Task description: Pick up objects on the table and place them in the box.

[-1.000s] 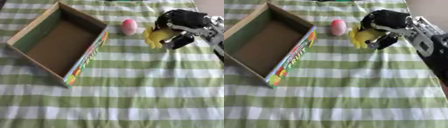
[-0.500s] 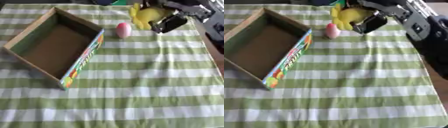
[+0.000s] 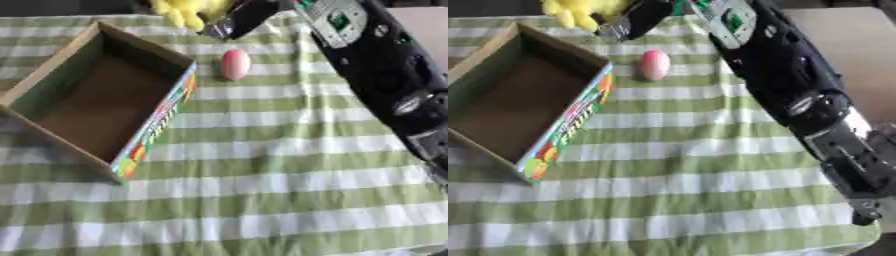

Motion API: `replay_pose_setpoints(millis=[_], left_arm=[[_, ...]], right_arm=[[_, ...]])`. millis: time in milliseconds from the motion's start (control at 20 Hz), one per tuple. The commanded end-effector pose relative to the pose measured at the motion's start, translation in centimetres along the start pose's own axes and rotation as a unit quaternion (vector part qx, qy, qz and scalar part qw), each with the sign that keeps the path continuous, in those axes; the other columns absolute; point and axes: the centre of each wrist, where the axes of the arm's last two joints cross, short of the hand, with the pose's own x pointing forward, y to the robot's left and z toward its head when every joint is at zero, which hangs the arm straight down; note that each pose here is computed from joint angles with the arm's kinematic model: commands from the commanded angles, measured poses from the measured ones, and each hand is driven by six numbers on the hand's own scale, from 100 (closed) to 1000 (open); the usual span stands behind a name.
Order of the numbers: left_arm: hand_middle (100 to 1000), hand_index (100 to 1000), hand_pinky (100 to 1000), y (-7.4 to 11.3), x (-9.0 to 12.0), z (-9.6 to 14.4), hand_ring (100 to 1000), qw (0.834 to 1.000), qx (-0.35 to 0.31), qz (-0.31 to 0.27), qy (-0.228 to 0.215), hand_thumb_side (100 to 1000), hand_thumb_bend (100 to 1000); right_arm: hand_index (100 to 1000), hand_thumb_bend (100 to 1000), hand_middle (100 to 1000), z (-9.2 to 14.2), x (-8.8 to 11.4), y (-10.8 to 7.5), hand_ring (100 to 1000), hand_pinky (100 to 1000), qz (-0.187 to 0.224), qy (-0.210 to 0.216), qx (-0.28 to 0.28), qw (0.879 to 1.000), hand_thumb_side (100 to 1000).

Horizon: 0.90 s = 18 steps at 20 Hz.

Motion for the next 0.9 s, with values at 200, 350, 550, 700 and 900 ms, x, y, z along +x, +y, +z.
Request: replay_pose_setpoints(millis=[200, 350, 550, 700, 900], left_arm=[[665, 731, 545, -0.6, 0.8, -0.8, 730, 1.000, -0.017, 0.012, -0.018, 957, 100], [665, 731, 545, -0.8, 0.8, -1.0, 730, 0.999, -0.021, 0.017, -0.021, 956, 100], [665, 731, 545, -1.2, 0.9, -1.3, 730, 0.999, -0.027, 0.025, -0.025, 957, 100], [664, 731, 545, -1.6, 1.0, -1.5, 730, 0.999, -0.031, 0.033, -0.028, 958, 100], [664, 731, 545, -1.9, 1.0, -1.7, 730, 0.998, -0.035, 0.041, -0.030, 958, 100]], right_arm=[[594, 100, 463, -3.2, 0.0, -0.5, 551, 619, -0.013, -0.003, -0.027, 1.000, 320], [595, 100, 462, -4.6, 0.1, 0.3, 548, 621, -0.023, 0.001, -0.031, 0.999, 321], [593, 100, 462, -5.9, 0.0, 1.3, 550, 618, -0.023, 0.014, -0.032, 0.999, 319], [592, 100, 463, -6.5, -0.4, 2.5, 551, 617, -0.018, 0.029, -0.028, 0.999, 316], [589, 100, 462, -7.5, -0.4, 4.2, 551, 612, -0.007, 0.043, -0.027, 0.999, 317]])
